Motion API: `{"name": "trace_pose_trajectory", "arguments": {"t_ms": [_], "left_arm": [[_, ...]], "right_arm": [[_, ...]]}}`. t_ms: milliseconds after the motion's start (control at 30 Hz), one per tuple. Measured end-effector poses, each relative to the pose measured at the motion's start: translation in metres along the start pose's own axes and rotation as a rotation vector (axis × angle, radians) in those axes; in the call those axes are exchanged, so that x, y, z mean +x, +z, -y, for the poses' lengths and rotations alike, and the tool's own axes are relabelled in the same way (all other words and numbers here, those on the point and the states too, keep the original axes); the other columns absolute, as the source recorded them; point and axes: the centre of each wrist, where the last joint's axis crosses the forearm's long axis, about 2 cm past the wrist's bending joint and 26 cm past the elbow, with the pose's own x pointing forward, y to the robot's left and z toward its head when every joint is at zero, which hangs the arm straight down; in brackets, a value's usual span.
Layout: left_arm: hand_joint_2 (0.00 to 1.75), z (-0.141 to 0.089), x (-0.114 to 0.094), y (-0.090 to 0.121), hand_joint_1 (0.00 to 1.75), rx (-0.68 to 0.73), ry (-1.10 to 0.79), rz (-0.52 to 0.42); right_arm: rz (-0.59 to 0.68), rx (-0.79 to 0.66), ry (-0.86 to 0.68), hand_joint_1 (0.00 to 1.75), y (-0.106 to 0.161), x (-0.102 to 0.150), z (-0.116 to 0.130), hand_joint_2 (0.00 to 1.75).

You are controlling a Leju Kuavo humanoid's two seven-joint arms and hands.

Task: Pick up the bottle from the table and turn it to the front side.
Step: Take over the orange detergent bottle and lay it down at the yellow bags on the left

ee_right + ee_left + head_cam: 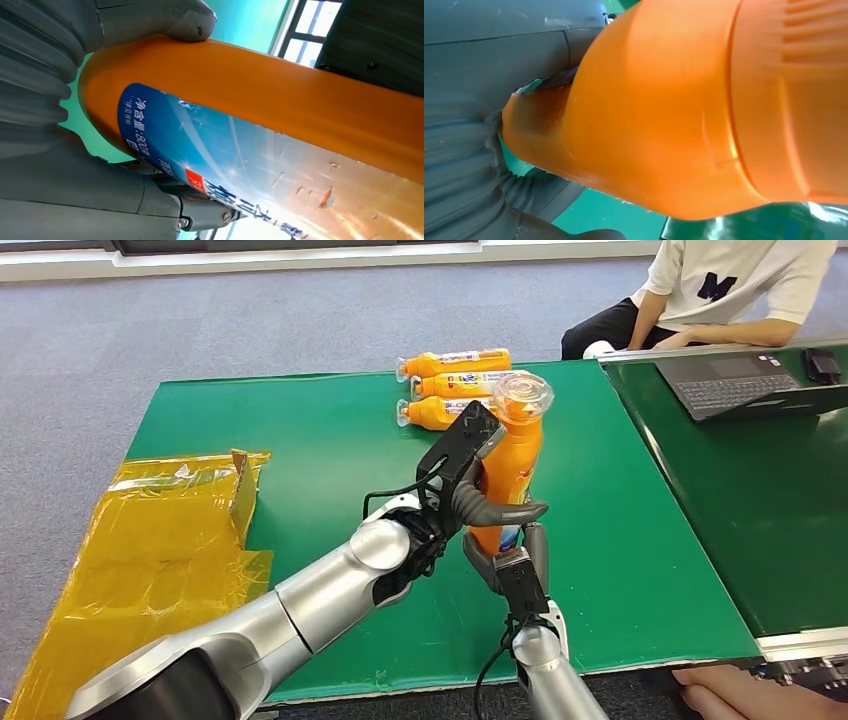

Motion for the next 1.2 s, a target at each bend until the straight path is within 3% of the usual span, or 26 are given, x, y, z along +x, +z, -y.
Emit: {"name": "trace_pose_trajectory", "arguments": {"t_ms": [600, 1200], "left_arm": [[1.75, 0.001, -0.005, -0.001, 0.00, 0.020, -0.038, -0.038], [1.75, -0.002, -0.010, 0.000, 0.00, 0.090, -0.005, -0.092]], "right_arm": [[-0.032, 0.021, -0.005, 1.75, -0.002, -0.007, -0.009, 1.75], [-0.097, 0.021, -0.036, 1.75, -0.006, -0.008, -0.038, 1.75]]}}
